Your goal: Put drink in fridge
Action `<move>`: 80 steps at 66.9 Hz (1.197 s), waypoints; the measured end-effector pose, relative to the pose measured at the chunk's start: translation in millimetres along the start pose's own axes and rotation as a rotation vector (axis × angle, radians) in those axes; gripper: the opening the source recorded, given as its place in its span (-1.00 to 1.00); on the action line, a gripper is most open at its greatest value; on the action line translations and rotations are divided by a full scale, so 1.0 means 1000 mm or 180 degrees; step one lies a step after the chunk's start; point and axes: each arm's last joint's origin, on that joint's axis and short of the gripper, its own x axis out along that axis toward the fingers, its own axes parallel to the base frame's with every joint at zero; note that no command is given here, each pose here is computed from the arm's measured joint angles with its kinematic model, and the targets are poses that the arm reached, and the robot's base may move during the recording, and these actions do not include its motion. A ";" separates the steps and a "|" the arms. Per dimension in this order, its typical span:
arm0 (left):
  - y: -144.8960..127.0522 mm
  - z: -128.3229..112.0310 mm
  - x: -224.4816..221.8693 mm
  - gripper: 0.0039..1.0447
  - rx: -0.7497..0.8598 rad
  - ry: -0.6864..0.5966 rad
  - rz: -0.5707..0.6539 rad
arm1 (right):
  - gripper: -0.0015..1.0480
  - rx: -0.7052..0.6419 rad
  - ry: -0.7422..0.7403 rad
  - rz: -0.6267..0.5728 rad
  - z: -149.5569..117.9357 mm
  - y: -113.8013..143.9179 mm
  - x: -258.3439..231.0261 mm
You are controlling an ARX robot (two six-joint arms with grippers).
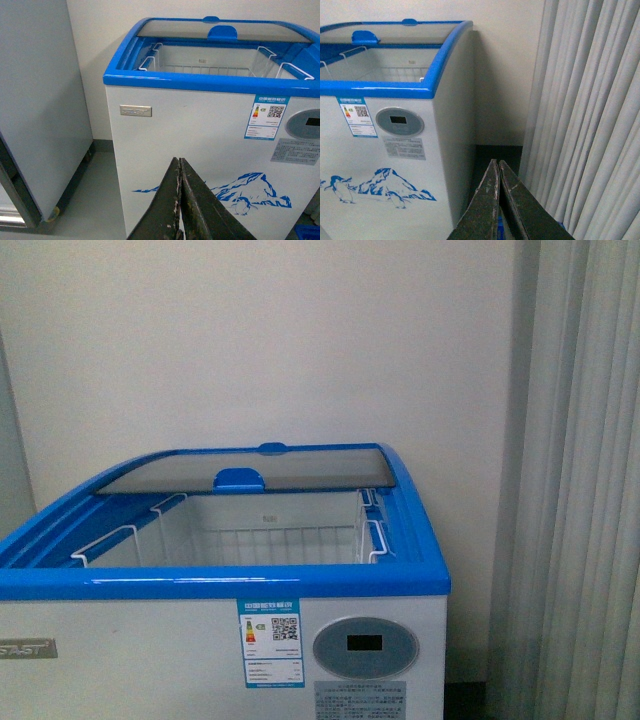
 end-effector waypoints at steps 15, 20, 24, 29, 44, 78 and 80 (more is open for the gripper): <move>0.000 0.000 0.000 -0.96 0.0000 0.0000 0.0000 | -0.95 -0.0001 -0.0001 -0.0001 -0.009 0.000 0.000; 0.000 0.000 0.000 -0.96 0.0000 0.0000 -0.0001 | -0.95 0.0000 -0.0006 -0.0002 -0.010 0.000 0.000; 0.000 0.000 0.000 -0.96 0.0000 0.0000 -0.0001 | -0.95 0.0000 -0.0007 -0.0002 -0.013 0.000 0.000; 0.000 0.000 0.000 -0.96 0.0000 0.0000 0.0000 | -0.95 -0.0001 -0.0002 -0.0002 -0.014 0.000 0.000; 0.000 0.000 0.000 -0.96 0.0001 0.0000 -0.0001 | -0.95 -0.0001 -0.0046 -0.0002 -0.022 0.000 -0.001; 0.000 0.000 0.000 0.36 0.0001 0.0000 -0.0001 | 0.42 -0.0004 -0.0055 0.0001 -0.022 0.000 -0.001; 0.000 0.000 0.000 0.46 0.0001 0.0000 0.0000 | 0.52 -0.0004 -0.0055 0.0001 -0.022 0.000 -0.001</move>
